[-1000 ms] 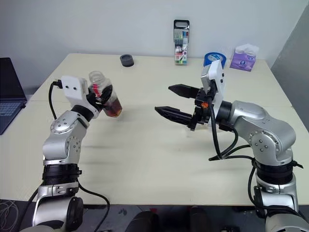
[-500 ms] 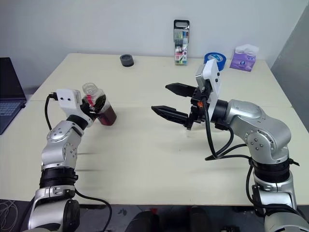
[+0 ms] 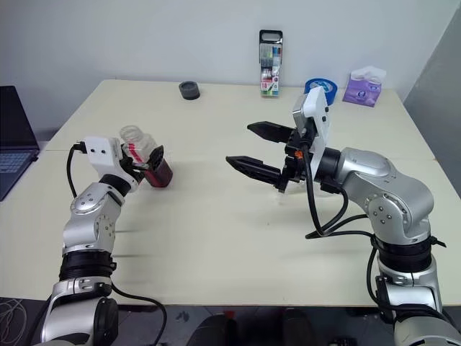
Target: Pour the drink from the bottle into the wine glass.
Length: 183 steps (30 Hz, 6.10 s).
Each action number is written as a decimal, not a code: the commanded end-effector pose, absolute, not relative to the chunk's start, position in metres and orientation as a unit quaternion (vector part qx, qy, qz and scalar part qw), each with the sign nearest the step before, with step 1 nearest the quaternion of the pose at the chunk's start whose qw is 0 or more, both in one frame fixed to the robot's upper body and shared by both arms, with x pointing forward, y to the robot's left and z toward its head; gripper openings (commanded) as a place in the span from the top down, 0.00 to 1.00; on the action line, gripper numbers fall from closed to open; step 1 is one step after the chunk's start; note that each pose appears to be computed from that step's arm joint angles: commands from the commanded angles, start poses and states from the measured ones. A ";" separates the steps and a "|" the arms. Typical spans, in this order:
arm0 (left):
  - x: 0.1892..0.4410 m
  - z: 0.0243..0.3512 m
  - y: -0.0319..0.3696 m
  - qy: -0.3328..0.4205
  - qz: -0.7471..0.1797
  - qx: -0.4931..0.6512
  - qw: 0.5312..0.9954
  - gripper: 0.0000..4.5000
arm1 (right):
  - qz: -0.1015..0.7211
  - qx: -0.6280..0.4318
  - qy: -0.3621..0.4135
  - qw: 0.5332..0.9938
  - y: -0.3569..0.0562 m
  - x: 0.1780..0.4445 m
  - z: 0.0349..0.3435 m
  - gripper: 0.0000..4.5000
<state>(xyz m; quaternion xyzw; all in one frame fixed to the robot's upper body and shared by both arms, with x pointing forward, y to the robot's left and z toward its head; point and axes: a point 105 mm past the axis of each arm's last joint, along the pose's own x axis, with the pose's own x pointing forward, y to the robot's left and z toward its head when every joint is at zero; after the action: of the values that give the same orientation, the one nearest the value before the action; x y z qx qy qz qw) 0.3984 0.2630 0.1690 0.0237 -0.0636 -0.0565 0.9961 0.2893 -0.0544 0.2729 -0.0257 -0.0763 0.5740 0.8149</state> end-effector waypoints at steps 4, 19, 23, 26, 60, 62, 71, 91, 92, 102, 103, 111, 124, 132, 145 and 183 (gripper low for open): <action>0.391 0.177 0.268 -0.073 -0.056 0.033 0.995 0.02 | 0.567 -0.030 -0.093 0.818 -0.056 0.288 0.276 0.00; 0.317 0.139 0.224 0.014 -0.134 0.039 0.990 0.02 | 0.519 -0.027 -0.072 0.851 -0.073 0.282 0.257 0.00; 0.287 0.143 0.183 0.024 -0.255 0.056 0.965 0.02 | 0.487 -0.021 -0.044 0.872 -0.086 0.278 0.245 0.00; 0.267 0.164 0.155 -0.005 -0.345 0.055 0.937 0.02 | 0.460 -0.017 -0.005 0.888 -0.100 0.275 0.229 0.00; 0.248 0.182 0.138 -0.024 -0.430 0.098 0.897 0.02 | 0.031 0.546 0.238 0.803 -0.114 0.349 0.100 0.00; 0.248 0.182 0.137 -0.025 -0.430 0.097 0.897 0.02 | 0.026 0.551 0.233 0.801 -0.111 0.353 0.100 0.00; 0.252 0.183 0.133 -0.027 -0.435 0.097 0.895 0.02 | 0.012 0.562 0.225 0.796 -0.096 0.378 0.090 0.00; 0.247 0.176 0.136 -0.018 -0.425 0.097 0.900 0.00 | 0.063 0.487 0.196 0.849 -0.084 0.392 0.113 0.95; 0.247 0.175 0.139 -0.019 -0.415 0.098 0.904 0.00 | 0.107 0.429 0.172 0.880 -0.072 0.398 0.130 0.95; 0.242 0.162 0.164 -0.032 -0.307 0.074 0.948 0.00 | 0.290 -0.045 -0.128 0.948 0.023 0.426 0.198 0.95; 0.239 0.161 0.164 -0.030 -0.302 0.071 0.950 0.00 | 0.288 -0.048 -0.133 0.947 0.027 0.427 0.195 0.95; 0.224 0.161 0.167 -0.030 -0.254 0.052 0.965 0.00 | 0.290 -0.081 -0.114 0.947 0.048 0.422 0.154 0.95; 0.222 0.161 0.170 -0.032 -0.239 0.044 0.969 0.00 | 0.292 -0.018 -0.081 0.953 0.048 0.411 0.125 0.95; 0.222 0.159 0.173 -0.029 -0.240 0.046 0.969 0.00 | 0.294 -0.034 -0.069 0.953 0.049 0.406 0.111 0.95; 0.229 0.160 0.172 -0.032 -0.249 0.054 0.967 0.00 | 0.277 -0.057 -0.081 0.956 0.040 0.408 0.110 0.01; 0.292 0.153 0.249 -0.076 -0.023 0.084 0.993 0.00 | 0.613 -0.105 -0.087 0.779 -0.074 0.272 0.226 0.01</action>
<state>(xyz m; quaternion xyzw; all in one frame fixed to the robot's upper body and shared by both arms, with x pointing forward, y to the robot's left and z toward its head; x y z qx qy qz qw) 0.2923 0.2424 0.1399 0.0701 -0.0502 -0.0288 0.9959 0.2761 -0.0758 0.2146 -0.0991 -0.0642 0.6121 0.7819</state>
